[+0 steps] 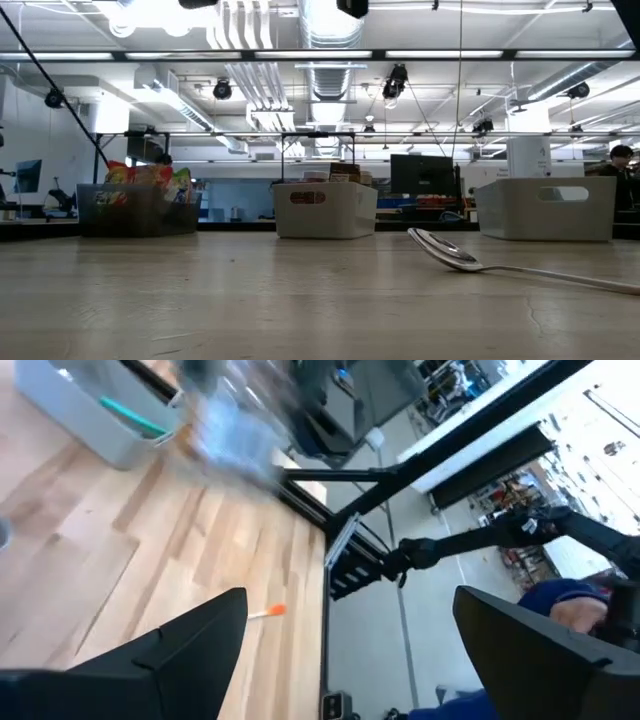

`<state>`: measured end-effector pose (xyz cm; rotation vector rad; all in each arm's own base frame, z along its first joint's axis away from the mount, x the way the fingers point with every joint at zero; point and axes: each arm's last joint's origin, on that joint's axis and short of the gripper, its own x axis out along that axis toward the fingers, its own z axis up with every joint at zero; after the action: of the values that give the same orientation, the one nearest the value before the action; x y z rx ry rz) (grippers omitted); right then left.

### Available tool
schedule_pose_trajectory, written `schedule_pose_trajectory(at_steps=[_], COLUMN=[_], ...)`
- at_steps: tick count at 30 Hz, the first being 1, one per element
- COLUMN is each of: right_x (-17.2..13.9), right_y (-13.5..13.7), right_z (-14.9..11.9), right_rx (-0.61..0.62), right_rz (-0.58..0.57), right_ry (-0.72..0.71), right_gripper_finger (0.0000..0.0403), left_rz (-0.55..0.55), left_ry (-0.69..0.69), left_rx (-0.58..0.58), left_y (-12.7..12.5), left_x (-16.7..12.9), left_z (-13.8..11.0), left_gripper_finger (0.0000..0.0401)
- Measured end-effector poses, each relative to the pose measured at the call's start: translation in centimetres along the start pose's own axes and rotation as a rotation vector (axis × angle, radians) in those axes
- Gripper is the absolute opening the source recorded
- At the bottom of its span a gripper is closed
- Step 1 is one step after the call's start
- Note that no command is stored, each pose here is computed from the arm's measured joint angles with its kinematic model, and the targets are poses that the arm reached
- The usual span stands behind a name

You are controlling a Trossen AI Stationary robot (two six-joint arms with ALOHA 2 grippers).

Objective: Pick & Place Food Item
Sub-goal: Put the brown seasoning bottle into the left gray bin

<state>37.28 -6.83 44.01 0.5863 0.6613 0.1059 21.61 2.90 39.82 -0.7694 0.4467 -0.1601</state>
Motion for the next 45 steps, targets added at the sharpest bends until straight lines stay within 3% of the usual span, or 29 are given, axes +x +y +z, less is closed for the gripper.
schedule_pose_trajectory(at_steps=[8, 15, 18, 22, 25, 28, 36, 42, 45], right_x=[-2.7, -2.3, -1.7, -0.9, -0.8, -1.0, -1.1, 1.8, 2.9], right_y=[-4.9, -11.1, -13.5, -15.9, -16.5, -16.9, -17.8, -19.4, -20.2], right_z=[1.6, 2.5, 2.7, 2.6, 2.6, 2.7, 2.7, 1.9, 1.5], right_rx=[0.107, 0.233, 0.222, 0.111, 0.023, -0.005, 0.078, 0.099, 0.065], right_rz=[-0.153, -0.248, -0.286, -0.379, -0.48, -0.5, -0.441, -0.44, -0.496], right_ry=[-0.072, -0.066, -0.046, -0.008, 0.009, 0.01, 0.002, 0.083, 0.132], right_gripper_finger=[0.0168, 0.0168, 0.0168, 0.0168, 0.0168, 0.0168, 0.0168, 0.0168, 0.0168], left_rz=[0.06, 0.093, 0.101, 0.117, 0.13, 0.146, 0.191, 0.227, 0.24], left_ry=[-0.049, -0.091, -0.093, -0.097, -0.085, -0.069, -0.093, -0.11, -0.098], left_rx=[0.023, 0.065, 0.068, 0.066, 0.058, 0.044, 0.038, 0.032, 0.026], left_y=[-0.7, -0.9, -0.8, -0.7, -0.6, -0.4, -0.3, -0.1, 0.0], left_x=[-2.5, -3.1, -3.0, -2.9, -2.9, -2.9, -2.9, -2.9, -2.9], left_z=[-0.9, -0.9, -0.9, -0.9, -1.0, -1.2, -1.2, -1.1, -1.2], left_gripper_finger=[0.0354, 0.0354, 0.0354, 0.0354, 0.0354, 0.0354, 0.0354, 0.0354, 0.0354])
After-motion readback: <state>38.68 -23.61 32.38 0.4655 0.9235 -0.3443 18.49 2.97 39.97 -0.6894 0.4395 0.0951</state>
